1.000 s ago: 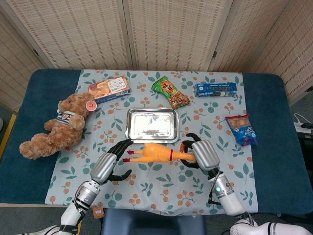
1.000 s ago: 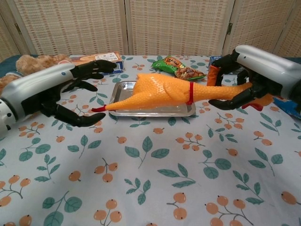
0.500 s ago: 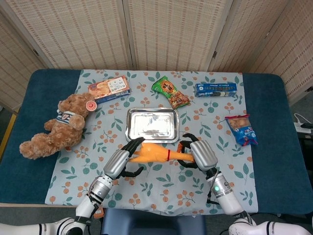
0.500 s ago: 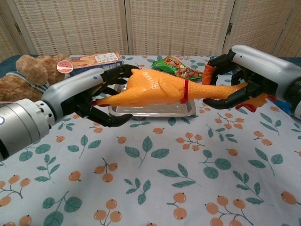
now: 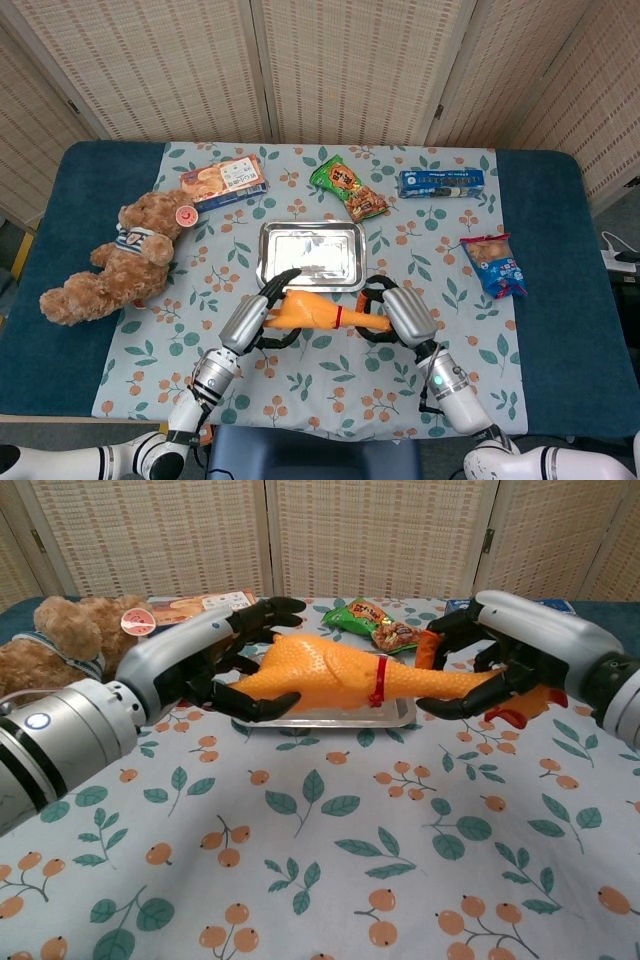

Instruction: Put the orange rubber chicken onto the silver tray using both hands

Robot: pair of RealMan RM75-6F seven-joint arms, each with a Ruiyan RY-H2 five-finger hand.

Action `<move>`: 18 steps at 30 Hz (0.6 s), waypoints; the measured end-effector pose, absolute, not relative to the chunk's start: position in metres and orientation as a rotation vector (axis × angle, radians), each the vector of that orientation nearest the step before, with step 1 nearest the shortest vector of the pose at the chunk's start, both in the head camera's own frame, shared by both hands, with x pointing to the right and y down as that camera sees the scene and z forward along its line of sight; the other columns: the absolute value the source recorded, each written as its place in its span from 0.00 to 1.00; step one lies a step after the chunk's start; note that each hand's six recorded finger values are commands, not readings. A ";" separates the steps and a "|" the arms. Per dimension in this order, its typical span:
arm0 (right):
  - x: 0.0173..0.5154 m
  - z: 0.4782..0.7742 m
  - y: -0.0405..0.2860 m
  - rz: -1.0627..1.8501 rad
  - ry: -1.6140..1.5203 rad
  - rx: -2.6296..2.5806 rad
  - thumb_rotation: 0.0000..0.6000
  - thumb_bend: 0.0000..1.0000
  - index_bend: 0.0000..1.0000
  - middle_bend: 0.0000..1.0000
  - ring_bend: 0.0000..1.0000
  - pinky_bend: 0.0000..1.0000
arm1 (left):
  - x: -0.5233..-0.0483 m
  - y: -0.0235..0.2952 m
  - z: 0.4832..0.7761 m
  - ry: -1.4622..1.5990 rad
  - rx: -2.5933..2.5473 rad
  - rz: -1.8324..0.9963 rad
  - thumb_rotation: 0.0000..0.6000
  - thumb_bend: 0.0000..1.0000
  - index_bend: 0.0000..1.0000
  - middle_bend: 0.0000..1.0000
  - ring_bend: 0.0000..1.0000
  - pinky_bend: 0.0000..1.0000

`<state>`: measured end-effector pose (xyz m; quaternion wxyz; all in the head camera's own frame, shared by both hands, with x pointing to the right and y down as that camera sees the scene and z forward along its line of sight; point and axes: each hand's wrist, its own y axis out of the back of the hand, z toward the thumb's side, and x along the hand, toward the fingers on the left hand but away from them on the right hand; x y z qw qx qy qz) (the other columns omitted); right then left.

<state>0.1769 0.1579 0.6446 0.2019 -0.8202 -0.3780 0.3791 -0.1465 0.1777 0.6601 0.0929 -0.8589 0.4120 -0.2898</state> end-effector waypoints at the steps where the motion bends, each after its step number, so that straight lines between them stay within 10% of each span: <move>1: 0.176 0.644 0.158 1.047 -1.064 -2.298 1.00 0.31 0.84 0.58 0.61 0.71 | -0.147 0.178 0.661 1.224 -2.552 -0.862 1.00 0.36 0.00 0.05 0.08 0.33; 18: 0.180 0.638 0.147 0.953 -1.132 -2.303 1.00 0.33 0.84 0.58 0.61 0.71 | -0.156 0.181 0.659 1.246 -2.585 -0.889 1.00 0.44 0.20 0.38 0.40 0.66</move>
